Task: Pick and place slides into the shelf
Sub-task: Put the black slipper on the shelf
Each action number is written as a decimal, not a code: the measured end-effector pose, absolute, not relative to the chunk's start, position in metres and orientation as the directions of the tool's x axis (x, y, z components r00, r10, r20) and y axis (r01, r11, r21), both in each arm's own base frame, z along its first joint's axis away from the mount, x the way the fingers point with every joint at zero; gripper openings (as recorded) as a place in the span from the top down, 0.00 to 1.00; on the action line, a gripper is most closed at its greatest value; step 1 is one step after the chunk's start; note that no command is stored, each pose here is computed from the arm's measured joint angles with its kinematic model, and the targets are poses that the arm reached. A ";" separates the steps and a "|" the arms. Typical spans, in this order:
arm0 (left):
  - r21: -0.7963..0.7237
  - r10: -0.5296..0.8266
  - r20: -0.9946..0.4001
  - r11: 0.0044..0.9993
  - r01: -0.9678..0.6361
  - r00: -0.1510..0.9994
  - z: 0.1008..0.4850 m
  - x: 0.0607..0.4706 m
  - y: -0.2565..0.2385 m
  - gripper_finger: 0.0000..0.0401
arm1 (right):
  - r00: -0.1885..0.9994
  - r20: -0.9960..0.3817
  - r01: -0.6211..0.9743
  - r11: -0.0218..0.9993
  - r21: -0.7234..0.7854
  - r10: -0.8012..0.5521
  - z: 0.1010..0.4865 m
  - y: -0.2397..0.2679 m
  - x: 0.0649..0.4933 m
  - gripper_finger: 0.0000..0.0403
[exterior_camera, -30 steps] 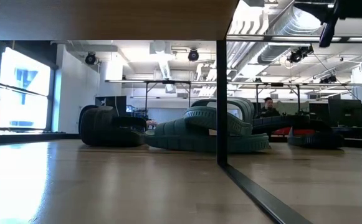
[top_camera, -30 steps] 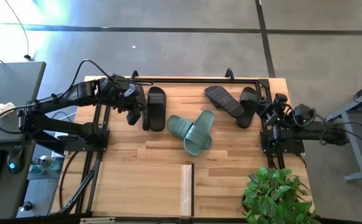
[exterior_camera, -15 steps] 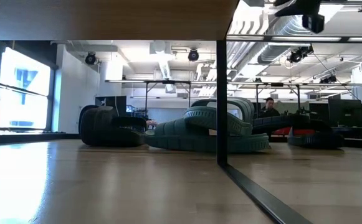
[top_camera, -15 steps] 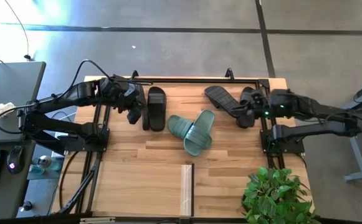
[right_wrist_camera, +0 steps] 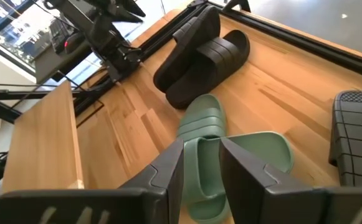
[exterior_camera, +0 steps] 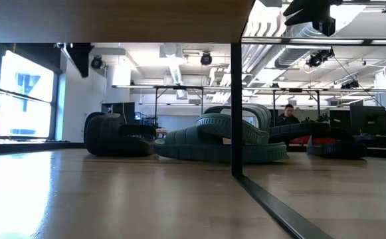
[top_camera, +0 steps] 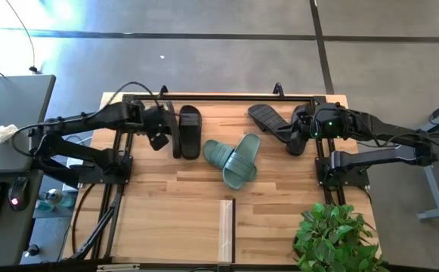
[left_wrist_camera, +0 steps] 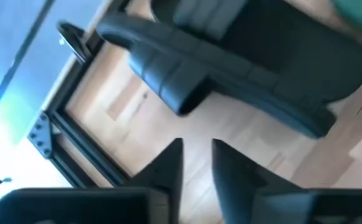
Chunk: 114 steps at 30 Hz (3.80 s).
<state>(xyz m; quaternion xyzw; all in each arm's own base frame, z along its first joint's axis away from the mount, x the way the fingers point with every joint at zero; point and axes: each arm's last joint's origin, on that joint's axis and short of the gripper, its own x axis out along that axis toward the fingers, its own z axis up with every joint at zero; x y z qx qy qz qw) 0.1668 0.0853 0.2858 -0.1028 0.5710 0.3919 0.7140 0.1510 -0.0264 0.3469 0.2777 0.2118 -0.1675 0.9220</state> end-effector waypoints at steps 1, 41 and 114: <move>0.309 0.433 -0.901 0.671 -0.674 0.018 0.280 0.169 0.086 0.75 | 0.855 -0.483 0.425 0.792 0.438 -0.191 0.347 -0.026 0.151 0.77; 0.640 0.628 -0.719 0.430 -0.637 -0.298 0.182 0.217 0.120 0.41 | 0.848 -0.482 0.427 0.822 0.377 -0.220 0.347 -0.027 0.151 0.77; 0.909 0.874 -0.397 0.417 -0.011 0.279 0.371 0.269 -0.044 1.00 | 0.984 -0.125 0.080 0.314 0.946 0.126 0.359 -0.076 0.218 0.77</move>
